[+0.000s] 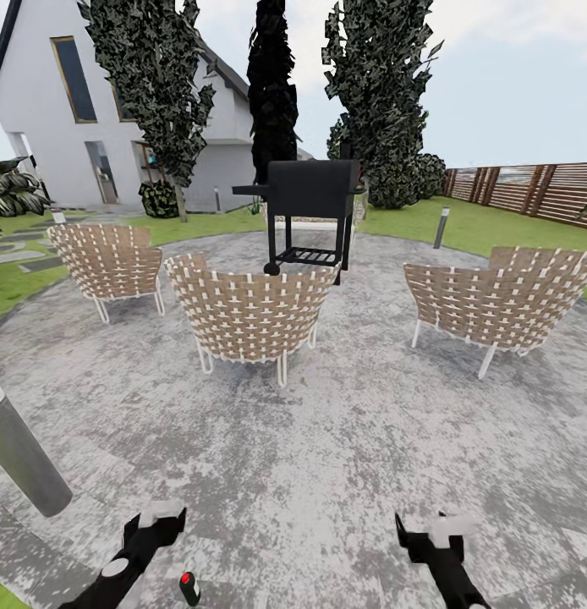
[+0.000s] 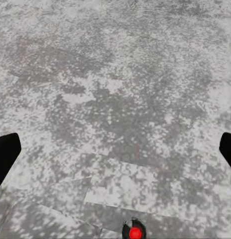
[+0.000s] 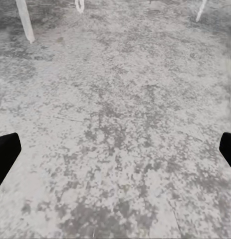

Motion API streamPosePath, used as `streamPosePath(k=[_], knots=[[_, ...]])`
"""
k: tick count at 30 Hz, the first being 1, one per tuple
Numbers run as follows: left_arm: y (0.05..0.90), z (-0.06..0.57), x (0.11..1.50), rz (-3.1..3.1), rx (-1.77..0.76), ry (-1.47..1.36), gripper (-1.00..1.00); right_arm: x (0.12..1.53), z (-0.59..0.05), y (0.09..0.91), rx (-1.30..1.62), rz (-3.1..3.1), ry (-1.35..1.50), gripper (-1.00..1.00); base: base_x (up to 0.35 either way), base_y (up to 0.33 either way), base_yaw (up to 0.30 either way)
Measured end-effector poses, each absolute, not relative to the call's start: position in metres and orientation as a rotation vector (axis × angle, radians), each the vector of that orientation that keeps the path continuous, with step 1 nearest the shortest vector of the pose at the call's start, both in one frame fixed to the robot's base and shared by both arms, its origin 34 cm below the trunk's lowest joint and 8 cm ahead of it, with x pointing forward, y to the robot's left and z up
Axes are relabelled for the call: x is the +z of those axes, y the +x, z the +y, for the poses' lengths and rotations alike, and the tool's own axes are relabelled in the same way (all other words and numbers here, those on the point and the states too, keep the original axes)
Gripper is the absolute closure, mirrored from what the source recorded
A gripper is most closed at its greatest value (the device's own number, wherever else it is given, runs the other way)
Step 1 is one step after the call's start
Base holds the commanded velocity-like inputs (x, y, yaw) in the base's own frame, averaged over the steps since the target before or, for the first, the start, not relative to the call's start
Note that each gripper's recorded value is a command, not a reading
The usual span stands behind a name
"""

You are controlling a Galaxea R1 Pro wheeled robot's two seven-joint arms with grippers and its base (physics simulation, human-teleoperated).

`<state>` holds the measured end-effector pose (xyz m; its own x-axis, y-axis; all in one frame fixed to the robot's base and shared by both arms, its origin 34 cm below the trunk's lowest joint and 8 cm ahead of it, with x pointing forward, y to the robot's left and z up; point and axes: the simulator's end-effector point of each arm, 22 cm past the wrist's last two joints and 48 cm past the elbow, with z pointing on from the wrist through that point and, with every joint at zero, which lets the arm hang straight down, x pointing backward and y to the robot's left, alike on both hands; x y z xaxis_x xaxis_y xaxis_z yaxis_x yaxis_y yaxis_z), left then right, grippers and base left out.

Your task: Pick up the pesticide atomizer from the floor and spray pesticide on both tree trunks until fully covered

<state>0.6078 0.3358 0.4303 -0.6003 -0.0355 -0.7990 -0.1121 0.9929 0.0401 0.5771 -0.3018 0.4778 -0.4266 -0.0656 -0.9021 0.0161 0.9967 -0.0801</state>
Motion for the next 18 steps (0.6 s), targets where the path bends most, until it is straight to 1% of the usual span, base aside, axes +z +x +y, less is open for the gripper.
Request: streamPosePath(k=[4,7,13,16,18], knots=[[0.631,0.338,0.448,2.174,0.109,-0.119,-1.00,0.512,-0.303,0.631,-0.093,1.978,-0.025,-1.00,0.000,0.000,0.000],[0.635,0.339,0.451,2.164,0.111,-0.127,-1.00,0.520,-0.305,0.651,-0.096,2.012,-0.017,-1.00,0.000,0.000,0.000],[0.633,0.340,0.450,2.160,0.122,-0.137,-1.00,0.529,-0.307,0.666,-0.096,2.041,-0.012,-1.00,0.004,-0.007,0.000],[0.632,0.342,0.450,2.160,0.133,-0.141,-1.00,0.531,-0.305,0.669,-0.094,2.041,-0.015,-1.00,0.059,-0.121,0.006],[0.633,0.346,0.452,2.155,0.143,-0.151,-1.00,0.532,-0.305,0.670,-0.094,2.040,-0.014,-1.00,0.093,-0.060,0.238]])
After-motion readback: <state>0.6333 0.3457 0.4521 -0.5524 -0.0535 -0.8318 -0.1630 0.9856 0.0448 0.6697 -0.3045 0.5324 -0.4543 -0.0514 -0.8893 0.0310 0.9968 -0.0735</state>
